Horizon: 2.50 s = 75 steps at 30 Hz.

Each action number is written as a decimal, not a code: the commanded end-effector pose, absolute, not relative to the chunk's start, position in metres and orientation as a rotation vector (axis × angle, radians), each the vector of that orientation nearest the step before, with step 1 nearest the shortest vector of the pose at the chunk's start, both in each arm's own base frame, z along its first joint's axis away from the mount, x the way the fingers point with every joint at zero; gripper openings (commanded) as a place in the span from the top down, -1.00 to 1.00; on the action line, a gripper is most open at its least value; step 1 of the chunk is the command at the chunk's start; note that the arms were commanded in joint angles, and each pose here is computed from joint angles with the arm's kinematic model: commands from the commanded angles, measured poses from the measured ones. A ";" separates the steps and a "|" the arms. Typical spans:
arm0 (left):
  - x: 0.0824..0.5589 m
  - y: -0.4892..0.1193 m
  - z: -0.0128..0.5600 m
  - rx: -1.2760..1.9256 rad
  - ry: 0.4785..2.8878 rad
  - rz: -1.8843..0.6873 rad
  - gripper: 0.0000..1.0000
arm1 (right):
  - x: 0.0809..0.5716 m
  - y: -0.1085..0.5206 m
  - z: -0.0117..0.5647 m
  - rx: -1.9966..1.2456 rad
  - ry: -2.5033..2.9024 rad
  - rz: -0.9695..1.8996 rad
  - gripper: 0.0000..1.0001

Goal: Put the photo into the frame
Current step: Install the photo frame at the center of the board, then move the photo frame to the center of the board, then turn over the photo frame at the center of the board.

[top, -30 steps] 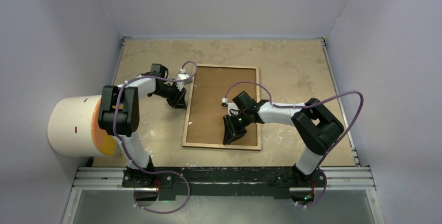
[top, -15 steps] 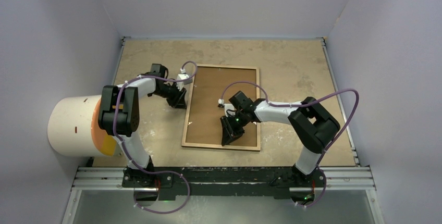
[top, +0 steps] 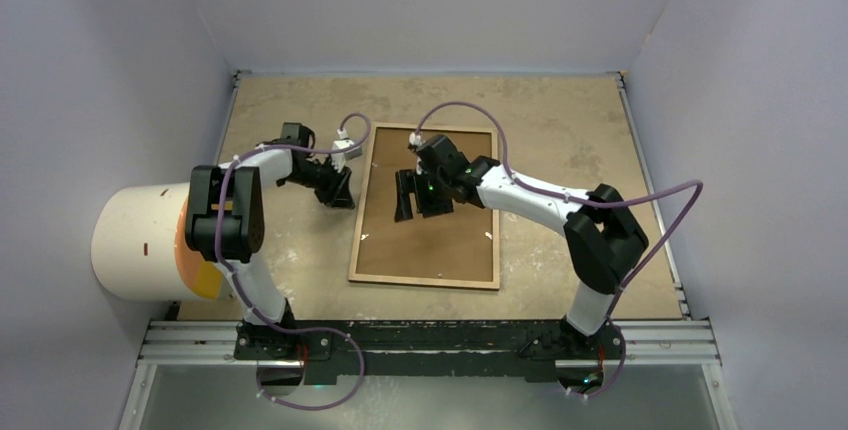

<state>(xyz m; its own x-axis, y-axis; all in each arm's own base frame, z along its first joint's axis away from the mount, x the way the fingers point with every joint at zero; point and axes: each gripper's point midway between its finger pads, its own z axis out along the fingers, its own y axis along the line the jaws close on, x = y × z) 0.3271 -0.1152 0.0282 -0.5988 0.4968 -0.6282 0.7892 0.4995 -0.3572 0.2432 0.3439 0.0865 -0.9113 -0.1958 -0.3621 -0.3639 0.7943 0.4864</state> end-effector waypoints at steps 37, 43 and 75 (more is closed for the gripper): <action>0.373 0.007 0.155 0.655 2.209 -0.612 -0.71 | 0.320 0.380 0.059 -0.273 2.509 -0.063 -0.40; 0.360 0.007 0.148 0.619 2.218 -0.565 -0.79 | 0.327 0.388 0.040 -0.301 2.480 -0.145 -0.13; 0.359 0.033 0.179 0.499 2.304 -0.400 -0.92 | 0.312 0.523 0.278 -0.024 2.229 0.927 1.00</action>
